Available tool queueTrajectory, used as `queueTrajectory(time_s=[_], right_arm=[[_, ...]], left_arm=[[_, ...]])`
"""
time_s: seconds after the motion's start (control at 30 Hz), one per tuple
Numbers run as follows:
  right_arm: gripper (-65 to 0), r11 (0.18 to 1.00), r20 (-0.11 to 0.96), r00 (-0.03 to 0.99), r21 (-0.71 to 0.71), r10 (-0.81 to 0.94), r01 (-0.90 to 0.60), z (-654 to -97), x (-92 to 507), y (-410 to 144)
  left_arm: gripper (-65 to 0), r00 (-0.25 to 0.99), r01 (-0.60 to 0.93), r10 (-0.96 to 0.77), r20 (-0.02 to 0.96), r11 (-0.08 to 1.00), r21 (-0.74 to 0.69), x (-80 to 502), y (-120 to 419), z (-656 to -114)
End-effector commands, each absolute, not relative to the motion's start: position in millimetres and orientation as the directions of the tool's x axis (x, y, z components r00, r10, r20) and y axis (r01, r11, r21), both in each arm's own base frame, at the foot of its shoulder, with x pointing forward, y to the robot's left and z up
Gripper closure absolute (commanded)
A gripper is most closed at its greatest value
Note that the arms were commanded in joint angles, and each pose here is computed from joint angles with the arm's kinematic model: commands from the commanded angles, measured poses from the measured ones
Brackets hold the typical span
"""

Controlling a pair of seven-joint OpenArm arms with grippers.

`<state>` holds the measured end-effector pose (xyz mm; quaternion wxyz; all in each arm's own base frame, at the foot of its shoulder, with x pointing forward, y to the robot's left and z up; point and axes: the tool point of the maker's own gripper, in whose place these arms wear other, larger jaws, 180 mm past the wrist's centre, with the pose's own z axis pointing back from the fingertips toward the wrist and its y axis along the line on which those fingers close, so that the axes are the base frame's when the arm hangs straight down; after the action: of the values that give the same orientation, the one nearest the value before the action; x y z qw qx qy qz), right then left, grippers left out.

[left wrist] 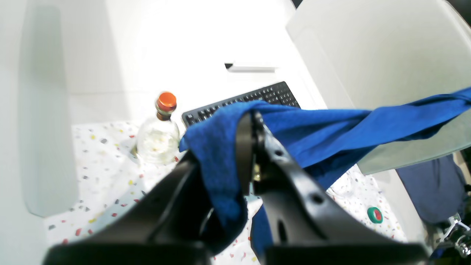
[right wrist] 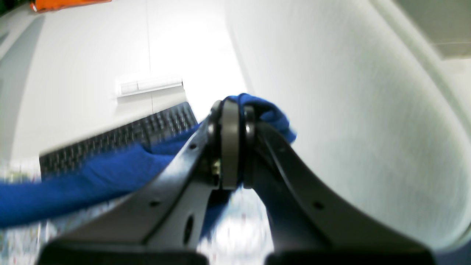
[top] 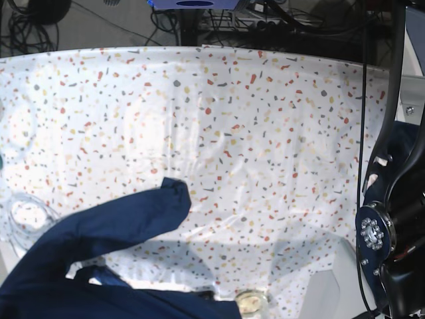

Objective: Layout the t-shirt on the table in an organized manner, then fold the t-shirt properly
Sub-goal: 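Lift the shirt edge high with both grippers and swing it over the cloth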

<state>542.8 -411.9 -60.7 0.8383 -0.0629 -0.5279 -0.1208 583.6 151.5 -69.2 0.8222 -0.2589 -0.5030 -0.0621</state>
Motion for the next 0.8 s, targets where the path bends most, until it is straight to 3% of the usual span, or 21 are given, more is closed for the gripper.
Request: queueTrajectory(time_s=[0.0,0.1,0.17,0.53,0.77], right_arm=[[0.0,0.961,0.918,0.374,0.030,-0.135,0.274,-33.7,539.6,-417.7],[0.0,0.963,0.878,0.452,0.035,-0.157,0.266,-41.4,530.4,-411.8],[0.0,0.964,0.903,0.391,0.079,-0.177,0.254,-13.3,524.0,-409.3],[0.0,0.933,0.784,0.525,0.194,-0.333,0.301,-192.9,430.7,-386.9],[0.0,0.914,0.693,0.606,0.209,-0.389,0.347,-281.1,359.3,-358.7]], left_arm=[[0.0,0.424,0.390,0.165,0.890,0.854,-0.344,584.5,152.4,-32.5],[0.0,0.389,0.400,0.125,0.913,0.870,-0.290,576.3,156.8,-14.5],[0.0,0.415,0.384,0.090,0.905,0.885,-0.264,565.4,160.9,-43.2],[0.0,0.599,0.296,-0.028,0.800,0.936,-0.189,485.2,184.8,-205.6],[0.0,0.720,0.184,0.024,0.693,0.957,-0.224,415.9,215.4,-294.7]])
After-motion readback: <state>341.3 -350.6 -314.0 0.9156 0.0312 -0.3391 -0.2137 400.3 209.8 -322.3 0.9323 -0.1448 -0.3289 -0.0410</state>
